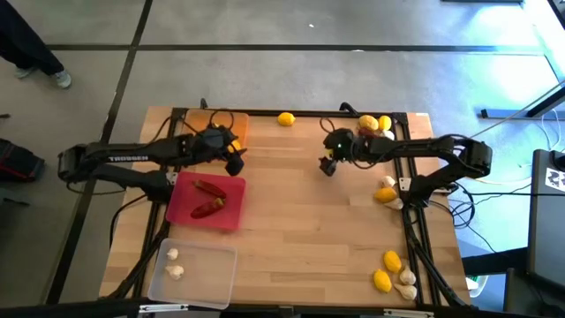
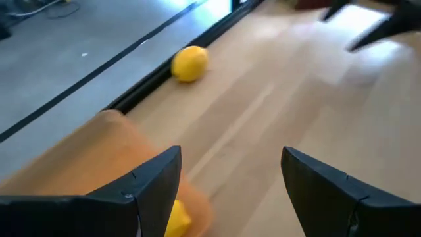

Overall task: Sort produce into baskets
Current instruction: Put the lemon into the yellow bin

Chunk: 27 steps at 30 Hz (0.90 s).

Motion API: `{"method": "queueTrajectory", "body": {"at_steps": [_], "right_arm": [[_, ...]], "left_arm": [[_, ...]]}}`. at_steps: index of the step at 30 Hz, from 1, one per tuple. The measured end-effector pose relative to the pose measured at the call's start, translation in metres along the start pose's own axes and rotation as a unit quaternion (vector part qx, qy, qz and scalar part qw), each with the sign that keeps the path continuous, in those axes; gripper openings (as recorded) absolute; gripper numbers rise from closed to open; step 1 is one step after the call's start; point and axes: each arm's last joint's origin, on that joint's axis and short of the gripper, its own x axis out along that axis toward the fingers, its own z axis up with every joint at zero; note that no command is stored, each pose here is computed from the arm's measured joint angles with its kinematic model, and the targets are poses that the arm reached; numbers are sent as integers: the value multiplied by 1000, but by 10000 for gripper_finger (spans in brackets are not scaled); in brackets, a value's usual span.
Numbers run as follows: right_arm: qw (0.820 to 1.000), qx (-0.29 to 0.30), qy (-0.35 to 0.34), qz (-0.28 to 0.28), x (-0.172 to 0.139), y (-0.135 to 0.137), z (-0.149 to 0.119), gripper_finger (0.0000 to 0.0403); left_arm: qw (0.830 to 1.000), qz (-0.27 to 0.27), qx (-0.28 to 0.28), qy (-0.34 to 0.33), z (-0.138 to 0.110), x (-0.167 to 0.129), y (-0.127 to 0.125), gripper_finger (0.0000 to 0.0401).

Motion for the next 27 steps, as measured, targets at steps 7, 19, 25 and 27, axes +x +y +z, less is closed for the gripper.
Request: {"method": "queueTrajectory", "body": {"at_steps": [7, 19, 25, 27], "right_arm": [[999, 12, -35, -12, 2, -24, 12, 323], [998, 16, -55, 12, 24, -43, 16, 321], [998, 16, -59, -3, 35, -54, 34, 321], [998, 20, -63, -6, 39, -57, 43, 321]], "left_arm": [[1000, -22, 1, -9, -5, -1, -10, 258], [999, -23, -38, -5, -5, -2, -11, 258], [999, -23, -40, -6, -5, -2, -10, 258], [999, -24, -42, -11, -4, -2, -11, 258]]}}
